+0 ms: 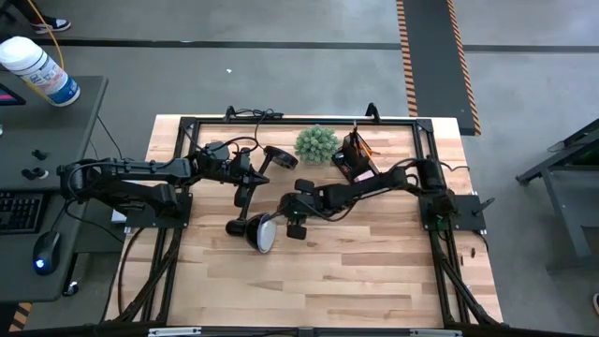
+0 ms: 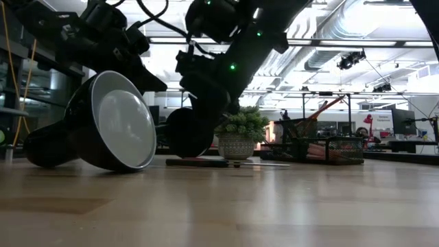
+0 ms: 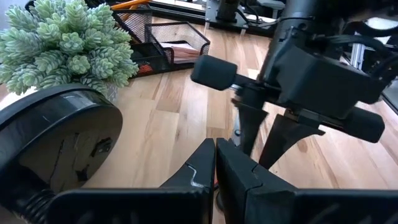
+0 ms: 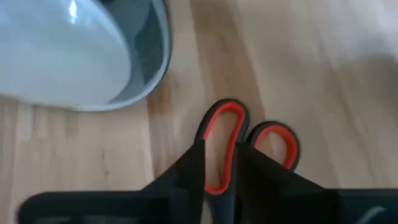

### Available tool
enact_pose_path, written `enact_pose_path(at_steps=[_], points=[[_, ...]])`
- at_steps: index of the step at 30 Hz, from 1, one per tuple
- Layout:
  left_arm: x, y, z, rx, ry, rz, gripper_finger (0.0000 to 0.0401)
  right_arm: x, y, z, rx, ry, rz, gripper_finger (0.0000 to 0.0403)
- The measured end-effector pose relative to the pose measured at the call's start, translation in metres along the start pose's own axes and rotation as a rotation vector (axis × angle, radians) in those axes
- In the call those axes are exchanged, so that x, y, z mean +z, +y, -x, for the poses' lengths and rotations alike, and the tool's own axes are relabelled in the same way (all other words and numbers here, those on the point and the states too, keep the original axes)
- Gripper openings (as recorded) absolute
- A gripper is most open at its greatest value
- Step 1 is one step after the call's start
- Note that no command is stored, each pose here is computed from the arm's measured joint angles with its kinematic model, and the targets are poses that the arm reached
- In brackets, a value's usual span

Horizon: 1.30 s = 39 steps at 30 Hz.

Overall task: Pick and place office supplies into organizer
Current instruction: Put the scissors into the top left section of the desk organizer

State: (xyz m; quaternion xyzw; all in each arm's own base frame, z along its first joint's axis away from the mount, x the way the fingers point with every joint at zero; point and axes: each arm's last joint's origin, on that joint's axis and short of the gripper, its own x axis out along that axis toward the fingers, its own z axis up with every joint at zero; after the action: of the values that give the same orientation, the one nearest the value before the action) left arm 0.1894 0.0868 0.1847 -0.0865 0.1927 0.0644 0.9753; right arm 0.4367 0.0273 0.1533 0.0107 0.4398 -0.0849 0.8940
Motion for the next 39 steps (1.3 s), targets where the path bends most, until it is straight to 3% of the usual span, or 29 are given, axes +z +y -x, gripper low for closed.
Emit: enact_pose_path(at_steps=[7,20,39], points=[[0.0,0.0,0.0,0.0,-0.001,0.0,0.0003,0.001,-0.007,-0.002,-0.028,-0.007,-0.02,0.0122],[0.0,0.0,0.0,0.0,-0.001,-0.001,0.0003,-0.011,-0.005,-0.027,-0.049,0.02,-0.062,0.0123],[0.0,0.0,0.0,-0.002,0.0,0.0,0.0003,-0.014,-0.017,-0.033,-0.005,0.064,-0.186,0.0123]])
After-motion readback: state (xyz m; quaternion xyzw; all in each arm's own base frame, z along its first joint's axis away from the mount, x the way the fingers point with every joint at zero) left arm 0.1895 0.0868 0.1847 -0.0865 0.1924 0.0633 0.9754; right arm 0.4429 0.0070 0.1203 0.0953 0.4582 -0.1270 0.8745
